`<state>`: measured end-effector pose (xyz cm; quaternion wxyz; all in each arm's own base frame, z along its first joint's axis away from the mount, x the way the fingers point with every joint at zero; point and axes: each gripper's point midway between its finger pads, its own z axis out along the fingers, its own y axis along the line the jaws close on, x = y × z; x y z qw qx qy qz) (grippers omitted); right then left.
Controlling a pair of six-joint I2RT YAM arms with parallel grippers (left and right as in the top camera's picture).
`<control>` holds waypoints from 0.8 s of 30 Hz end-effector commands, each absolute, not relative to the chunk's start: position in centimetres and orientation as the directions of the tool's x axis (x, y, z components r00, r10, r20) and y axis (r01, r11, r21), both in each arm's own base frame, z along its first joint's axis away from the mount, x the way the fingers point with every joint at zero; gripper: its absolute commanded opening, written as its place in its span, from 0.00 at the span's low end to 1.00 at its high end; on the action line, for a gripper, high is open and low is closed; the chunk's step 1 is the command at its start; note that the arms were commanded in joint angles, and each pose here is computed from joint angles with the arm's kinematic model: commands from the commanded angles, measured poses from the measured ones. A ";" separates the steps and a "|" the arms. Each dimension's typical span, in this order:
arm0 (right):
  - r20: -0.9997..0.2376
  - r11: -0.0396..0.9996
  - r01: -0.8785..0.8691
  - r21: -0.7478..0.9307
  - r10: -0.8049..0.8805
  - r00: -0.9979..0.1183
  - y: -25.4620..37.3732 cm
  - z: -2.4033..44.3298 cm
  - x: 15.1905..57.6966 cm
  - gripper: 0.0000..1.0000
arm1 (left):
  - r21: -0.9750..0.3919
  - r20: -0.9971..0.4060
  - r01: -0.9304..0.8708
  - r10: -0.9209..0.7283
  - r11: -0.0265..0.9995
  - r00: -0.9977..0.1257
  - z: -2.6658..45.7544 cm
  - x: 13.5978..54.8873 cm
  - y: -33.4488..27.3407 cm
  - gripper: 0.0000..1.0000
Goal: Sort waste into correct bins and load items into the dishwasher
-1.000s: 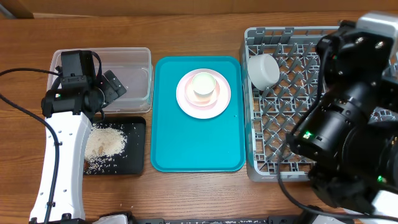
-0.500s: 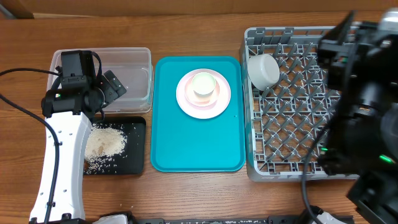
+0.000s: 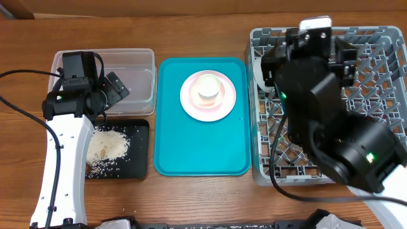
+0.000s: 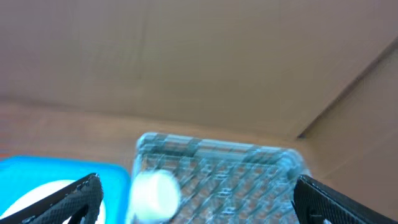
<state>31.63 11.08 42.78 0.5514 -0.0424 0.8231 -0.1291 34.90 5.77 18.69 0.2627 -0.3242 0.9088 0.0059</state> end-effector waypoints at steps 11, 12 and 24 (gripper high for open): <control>-0.746 0.918 -0.374 0.134 -0.155 -0.648 20.7 36.2 28.2 1.00 | -0.181 -0.493 -0.596 -0.597 0.782 -0.633 19.4 35.2 5.8 1.00; -0.738 0.918 -0.373 0.131 -0.161 -0.655 20.6 36.0 28.0 1.00 | -0.181 -0.493 -0.596 -0.597 0.782 -0.633 19.4 35.2 5.8 1.00; -0.743 0.972 -0.225 0.063 -0.105 -0.661 16.6 35.5 30.8 1.00 | -0.181 -0.493 -0.596 -0.597 0.782 -0.633 19.4 35.2 5.8 1.00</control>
